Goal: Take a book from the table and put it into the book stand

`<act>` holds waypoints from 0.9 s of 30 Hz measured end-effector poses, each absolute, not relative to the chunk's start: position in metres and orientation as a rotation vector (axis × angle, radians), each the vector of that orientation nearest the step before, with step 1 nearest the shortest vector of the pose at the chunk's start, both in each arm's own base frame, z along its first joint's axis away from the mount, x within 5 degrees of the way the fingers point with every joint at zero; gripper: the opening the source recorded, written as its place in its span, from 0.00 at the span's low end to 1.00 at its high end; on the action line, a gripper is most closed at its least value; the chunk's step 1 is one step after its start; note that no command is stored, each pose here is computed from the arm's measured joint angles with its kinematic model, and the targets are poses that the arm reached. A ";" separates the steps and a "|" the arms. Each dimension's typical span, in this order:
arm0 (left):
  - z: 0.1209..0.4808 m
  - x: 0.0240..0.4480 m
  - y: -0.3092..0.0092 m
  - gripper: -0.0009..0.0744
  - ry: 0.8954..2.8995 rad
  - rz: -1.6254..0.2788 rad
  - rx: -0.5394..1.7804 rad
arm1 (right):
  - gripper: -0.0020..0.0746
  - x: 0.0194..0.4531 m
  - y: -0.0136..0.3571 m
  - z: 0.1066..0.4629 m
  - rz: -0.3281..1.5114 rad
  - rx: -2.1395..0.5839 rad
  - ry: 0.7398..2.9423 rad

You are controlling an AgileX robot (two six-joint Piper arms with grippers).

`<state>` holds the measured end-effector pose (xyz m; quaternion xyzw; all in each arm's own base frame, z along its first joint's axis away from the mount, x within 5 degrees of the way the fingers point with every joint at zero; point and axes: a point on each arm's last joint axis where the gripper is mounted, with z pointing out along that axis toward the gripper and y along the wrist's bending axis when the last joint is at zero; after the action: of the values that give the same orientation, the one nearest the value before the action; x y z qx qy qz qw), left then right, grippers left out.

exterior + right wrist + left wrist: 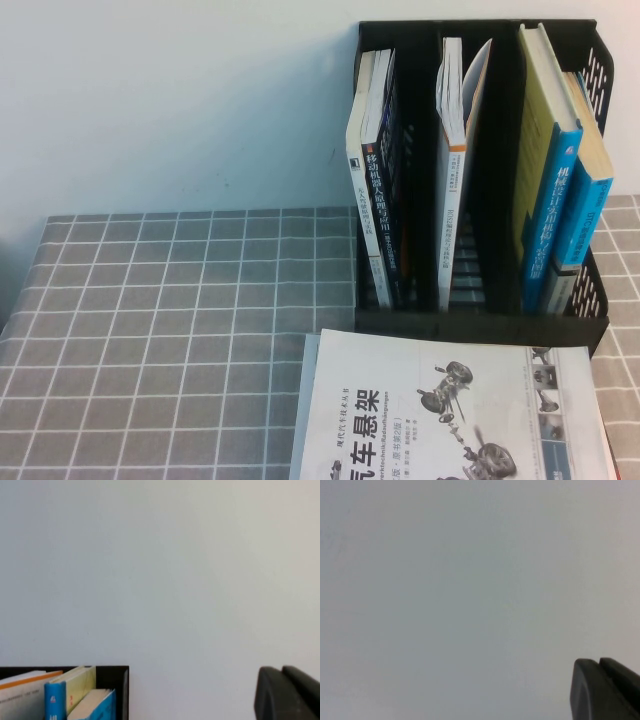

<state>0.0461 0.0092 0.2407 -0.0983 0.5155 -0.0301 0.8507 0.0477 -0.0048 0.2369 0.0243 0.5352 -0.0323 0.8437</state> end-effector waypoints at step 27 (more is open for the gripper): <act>0.309 0.140 -0.036 0.01 2.223 -0.723 -0.062 | 0.02 0.127 0.028 0.283 0.413 -0.182 2.237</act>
<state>0.1405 -0.0365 0.3087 -0.0244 0.8751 -0.2846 0.3907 0.1268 0.0285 0.2834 -0.0725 0.8910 0.1645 0.4169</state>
